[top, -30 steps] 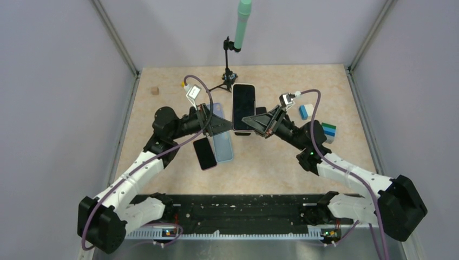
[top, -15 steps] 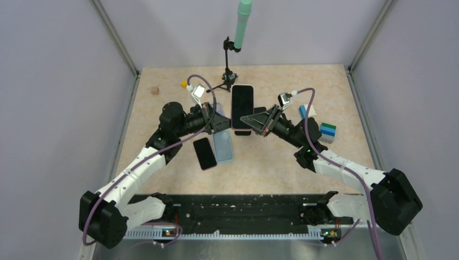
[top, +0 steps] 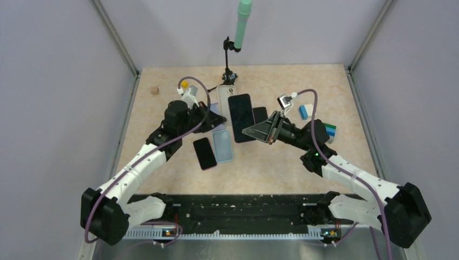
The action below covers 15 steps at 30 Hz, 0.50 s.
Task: Take the phone out of the phone case
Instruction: Remove the phone case from the phone, then place the phone case at the center of the board.
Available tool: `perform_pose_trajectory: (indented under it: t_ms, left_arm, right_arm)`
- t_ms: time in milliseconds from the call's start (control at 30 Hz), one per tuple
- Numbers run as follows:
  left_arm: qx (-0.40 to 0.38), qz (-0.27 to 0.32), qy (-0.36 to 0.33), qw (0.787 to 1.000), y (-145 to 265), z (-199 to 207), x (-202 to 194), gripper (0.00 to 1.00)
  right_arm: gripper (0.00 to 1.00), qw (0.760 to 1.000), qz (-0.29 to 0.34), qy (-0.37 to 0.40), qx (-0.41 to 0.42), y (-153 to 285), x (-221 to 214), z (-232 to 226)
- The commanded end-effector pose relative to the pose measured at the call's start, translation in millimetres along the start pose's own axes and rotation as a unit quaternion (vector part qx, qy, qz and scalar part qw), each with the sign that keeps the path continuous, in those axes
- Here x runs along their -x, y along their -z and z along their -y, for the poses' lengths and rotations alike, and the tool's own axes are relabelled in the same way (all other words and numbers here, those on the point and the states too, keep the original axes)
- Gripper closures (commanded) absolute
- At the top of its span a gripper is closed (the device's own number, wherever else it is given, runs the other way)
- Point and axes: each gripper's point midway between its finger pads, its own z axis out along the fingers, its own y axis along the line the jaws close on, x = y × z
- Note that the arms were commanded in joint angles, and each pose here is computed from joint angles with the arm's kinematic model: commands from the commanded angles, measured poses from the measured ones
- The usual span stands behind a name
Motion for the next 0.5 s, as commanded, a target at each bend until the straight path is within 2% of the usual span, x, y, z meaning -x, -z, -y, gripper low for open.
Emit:
perform_pose_trajectory:
  t_ms: [0,133,267,467]
  left_arm:
    - [-0.027,-0.046,0.034,0.998,-10.3,16.5,-15.2,1.00]
    - [-0.013,-0.107,0.066,0.992,-20.8,9.7,-57.3,1.00]
    - [0.006,-0.118,0.084,0.989,-25.4,5.1,-92.4,1.00]
    - [0.098,-0.169,0.094,0.976,-37.3,-34.2,-153.7,1.00]
  right_arm:
    - [1.00,0.996,0.022,0.044,-0.080,20.4,8.3,24.9]
    - [1.00,0.976,0.045,0.052,-0.208,53.2,9.0,79.6]
    - [1.00,0.945,0.064,0.053,-0.316,90.8,8.8,121.1]
    - [1.00,0.914,0.044,0.060,-0.398,124.8,-6.1,162.1]
